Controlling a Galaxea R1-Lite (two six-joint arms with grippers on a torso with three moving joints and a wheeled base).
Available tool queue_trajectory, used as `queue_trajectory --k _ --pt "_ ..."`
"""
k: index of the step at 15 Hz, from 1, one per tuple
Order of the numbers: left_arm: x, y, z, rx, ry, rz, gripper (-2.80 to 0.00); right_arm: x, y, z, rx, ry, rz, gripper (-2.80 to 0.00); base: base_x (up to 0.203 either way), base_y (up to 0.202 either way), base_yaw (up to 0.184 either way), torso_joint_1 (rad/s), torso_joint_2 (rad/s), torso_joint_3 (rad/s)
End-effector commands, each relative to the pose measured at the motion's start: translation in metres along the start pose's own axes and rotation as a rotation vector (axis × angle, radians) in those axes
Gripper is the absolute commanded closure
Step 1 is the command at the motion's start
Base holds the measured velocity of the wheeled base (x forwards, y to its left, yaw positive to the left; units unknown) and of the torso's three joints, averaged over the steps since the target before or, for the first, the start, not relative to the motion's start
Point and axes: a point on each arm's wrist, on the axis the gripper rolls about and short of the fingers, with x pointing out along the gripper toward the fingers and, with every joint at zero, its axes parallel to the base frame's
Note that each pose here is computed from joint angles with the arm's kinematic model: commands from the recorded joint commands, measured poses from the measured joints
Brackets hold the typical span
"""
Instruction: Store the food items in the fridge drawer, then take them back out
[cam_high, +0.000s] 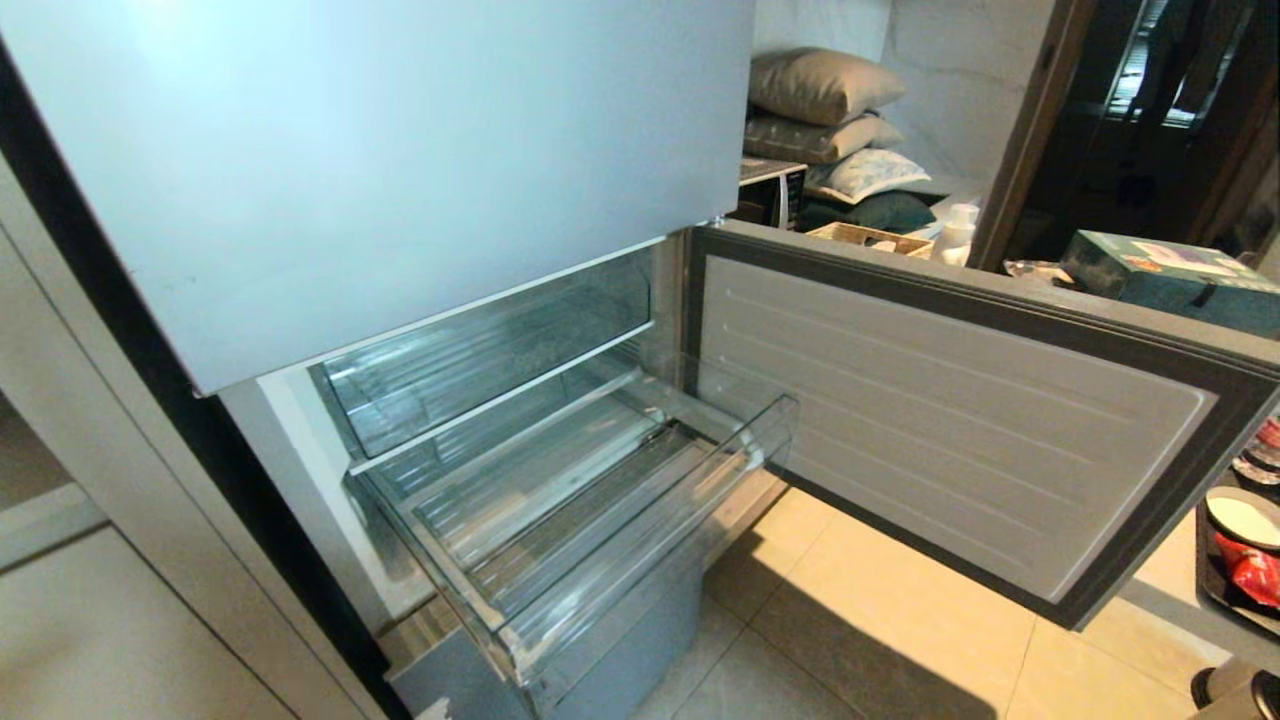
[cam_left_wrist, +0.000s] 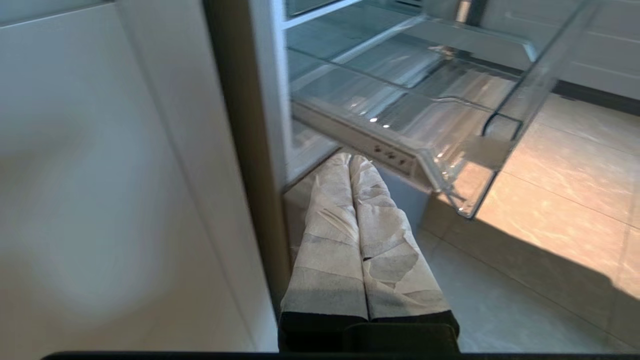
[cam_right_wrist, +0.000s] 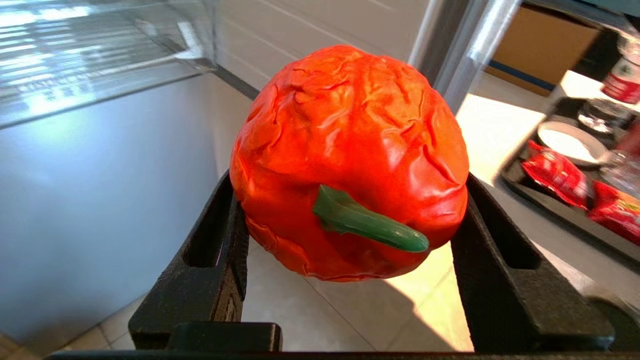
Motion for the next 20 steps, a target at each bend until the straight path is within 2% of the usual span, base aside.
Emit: queue_trajectory --k 1,3,5,9,11,13,18,20 --pt "0.000 0.000 0.000 0.000 0.002 0.001 0.00 0.002 0.000 0.003 0.006 0.022 -0.001 0.00 0.000 0.000 0.000 0.000 0.00 0.000" --pt "0.000 0.000 0.000 0.000 0.003 0.002 0.00 0.006 -0.004 0.025 0.052 0.049 -0.044 0.00 0.000 0.000 0.000 0.000 0.00 0.000" --pt "0.000 0.000 0.000 0.000 0.001 0.002 0.00 0.020 -0.009 0.054 0.127 0.119 -0.116 0.00 0.000 0.000 0.000 0.000 0.00 0.000" --pt "0.000 0.000 0.000 0.000 0.001 0.001 0.00 0.075 -0.027 0.088 0.264 0.298 -0.403 0.00 0.000 0.000 0.000 0.000 0.00 0.000" --pt "0.000 0.000 0.000 0.000 0.001 0.002 0.00 0.109 -0.048 0.095 0.317 0.332 -0.543 0.00 0.000 0.000 0.000 0.000 0.00 0.000" --pt "0.000 0.000 0.000 0.000 0.001 0.001 0.00 0.141 -0.073 0.099 0.353 0.334 -0.631 0.00 0.000 0.000 0.000 0.000 0.00 0.000" --pt "0.000 0.000 0.000 0.000 0.001 0.002 0.00 0.198 -0.142 0.095 0.403 0.315 -0.795 0.00 0.000 0.000 0.000 0.000 0.00 0.000" --pt "0.000 0.000 0.000 0.000 0.001 0.001 0.00 0.208 -0.159 0.091 0.416 0.315 -0.829 0.00 0.000 0.000 0.000 0.000 0.00 0.000"
